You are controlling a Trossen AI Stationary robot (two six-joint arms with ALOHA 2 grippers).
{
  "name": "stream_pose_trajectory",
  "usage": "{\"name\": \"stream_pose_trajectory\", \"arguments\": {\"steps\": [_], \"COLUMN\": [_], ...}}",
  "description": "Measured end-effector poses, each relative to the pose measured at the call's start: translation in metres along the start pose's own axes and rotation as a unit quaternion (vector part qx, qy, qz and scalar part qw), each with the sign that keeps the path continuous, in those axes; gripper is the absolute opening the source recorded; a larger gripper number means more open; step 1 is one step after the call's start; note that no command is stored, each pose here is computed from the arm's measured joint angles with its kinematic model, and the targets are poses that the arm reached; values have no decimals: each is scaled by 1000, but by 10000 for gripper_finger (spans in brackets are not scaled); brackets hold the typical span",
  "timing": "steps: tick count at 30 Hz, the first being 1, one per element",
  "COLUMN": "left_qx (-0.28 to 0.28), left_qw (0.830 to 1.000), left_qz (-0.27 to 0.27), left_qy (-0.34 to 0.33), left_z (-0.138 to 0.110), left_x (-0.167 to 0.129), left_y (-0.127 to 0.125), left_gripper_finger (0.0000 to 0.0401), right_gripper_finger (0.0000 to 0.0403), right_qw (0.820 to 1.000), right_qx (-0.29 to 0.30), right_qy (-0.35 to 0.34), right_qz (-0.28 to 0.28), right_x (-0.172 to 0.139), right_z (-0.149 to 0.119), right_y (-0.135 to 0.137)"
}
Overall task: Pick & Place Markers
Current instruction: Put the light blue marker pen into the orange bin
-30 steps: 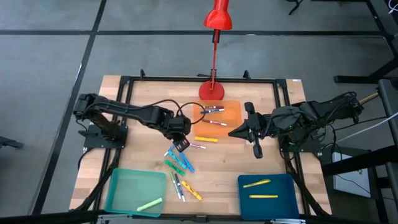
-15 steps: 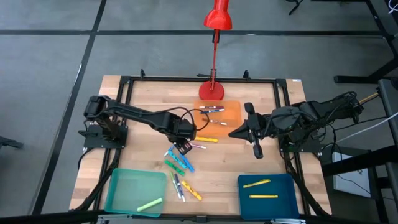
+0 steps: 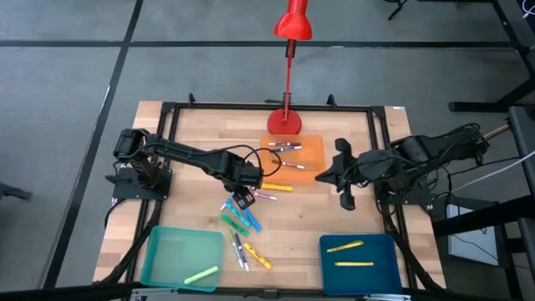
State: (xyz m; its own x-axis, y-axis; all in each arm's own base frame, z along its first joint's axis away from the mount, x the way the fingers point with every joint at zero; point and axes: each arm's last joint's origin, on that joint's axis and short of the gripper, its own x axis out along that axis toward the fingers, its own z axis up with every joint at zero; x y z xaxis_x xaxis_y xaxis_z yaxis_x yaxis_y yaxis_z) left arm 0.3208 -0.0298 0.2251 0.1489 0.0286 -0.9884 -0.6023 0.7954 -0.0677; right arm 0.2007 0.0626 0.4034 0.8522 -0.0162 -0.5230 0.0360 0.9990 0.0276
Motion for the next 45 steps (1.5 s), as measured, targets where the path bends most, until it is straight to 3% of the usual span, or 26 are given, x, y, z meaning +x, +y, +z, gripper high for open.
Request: {"name": "stream_pose_trajectory", "arguments": {"steps": [15, 20, 29, 45], "left_qx": [-12, -22, -39, -16], "left_qw": [1000, 1000, 999, 995], "left_qz": [4, 15, 17, 54], "left_qy": [11, -1, 21, 80], "left_z": [-3, 1, 2, 10], "left_x": [10, 10, 18, 62], "left_y": [5, 9, 9, 10], "left_gripper_finger": [179, 194, 258, 259], "right_gripper_finger": [8, 17, 6, 8], "right_qw": [1000, 1000, 1000, 1000], "right_qx": [-6, -4, -4, 9], "right_qy": [16, 10, 10, 9], "right_qz": [-11, -10, -10, -9], "right_x": [-44, -48, -47, -47], "right_z": [-16, -16, -16, -16], "right_y": [-19, -20, -20, -20]}}
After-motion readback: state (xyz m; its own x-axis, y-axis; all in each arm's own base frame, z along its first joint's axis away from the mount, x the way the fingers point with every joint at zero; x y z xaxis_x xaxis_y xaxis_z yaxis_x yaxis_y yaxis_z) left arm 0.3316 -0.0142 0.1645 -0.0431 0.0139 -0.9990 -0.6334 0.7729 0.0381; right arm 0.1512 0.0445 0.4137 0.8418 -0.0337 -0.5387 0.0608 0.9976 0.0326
